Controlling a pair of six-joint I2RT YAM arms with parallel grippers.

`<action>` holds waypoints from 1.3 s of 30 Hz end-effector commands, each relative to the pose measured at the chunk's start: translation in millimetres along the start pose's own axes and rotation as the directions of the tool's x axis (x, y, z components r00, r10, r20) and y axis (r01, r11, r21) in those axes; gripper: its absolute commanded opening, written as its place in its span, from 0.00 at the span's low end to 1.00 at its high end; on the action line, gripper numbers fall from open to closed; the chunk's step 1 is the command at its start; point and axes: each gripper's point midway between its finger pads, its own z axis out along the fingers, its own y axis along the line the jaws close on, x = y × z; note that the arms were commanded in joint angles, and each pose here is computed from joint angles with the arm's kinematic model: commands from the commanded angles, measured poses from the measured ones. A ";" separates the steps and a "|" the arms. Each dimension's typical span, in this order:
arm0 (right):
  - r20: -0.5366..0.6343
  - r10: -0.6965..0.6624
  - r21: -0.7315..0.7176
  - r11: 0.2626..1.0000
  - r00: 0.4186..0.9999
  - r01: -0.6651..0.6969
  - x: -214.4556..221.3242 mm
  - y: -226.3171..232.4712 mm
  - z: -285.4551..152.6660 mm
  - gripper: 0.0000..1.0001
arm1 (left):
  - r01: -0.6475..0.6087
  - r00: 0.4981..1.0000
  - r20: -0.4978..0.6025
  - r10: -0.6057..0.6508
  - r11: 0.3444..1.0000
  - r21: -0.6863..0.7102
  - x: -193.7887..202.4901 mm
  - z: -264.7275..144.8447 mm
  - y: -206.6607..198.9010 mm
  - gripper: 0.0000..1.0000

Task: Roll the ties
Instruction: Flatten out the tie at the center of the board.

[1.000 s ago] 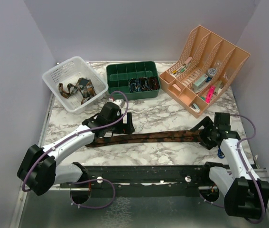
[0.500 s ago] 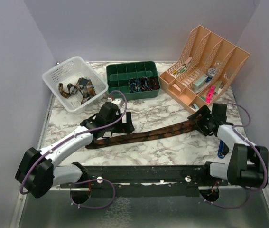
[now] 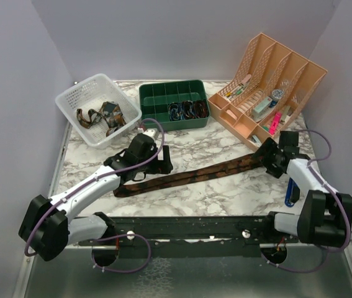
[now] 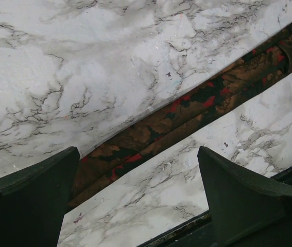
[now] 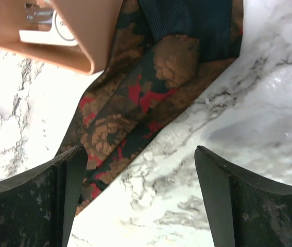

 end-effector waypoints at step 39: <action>0.103 -0.875 -0.930 0.085 0.474 0.359 387.4 344.3 -86.9 0.31 | 0.804 0.591 0.448 -0.670 0.442 -0.399 18.7 -95.8 195.5 0.97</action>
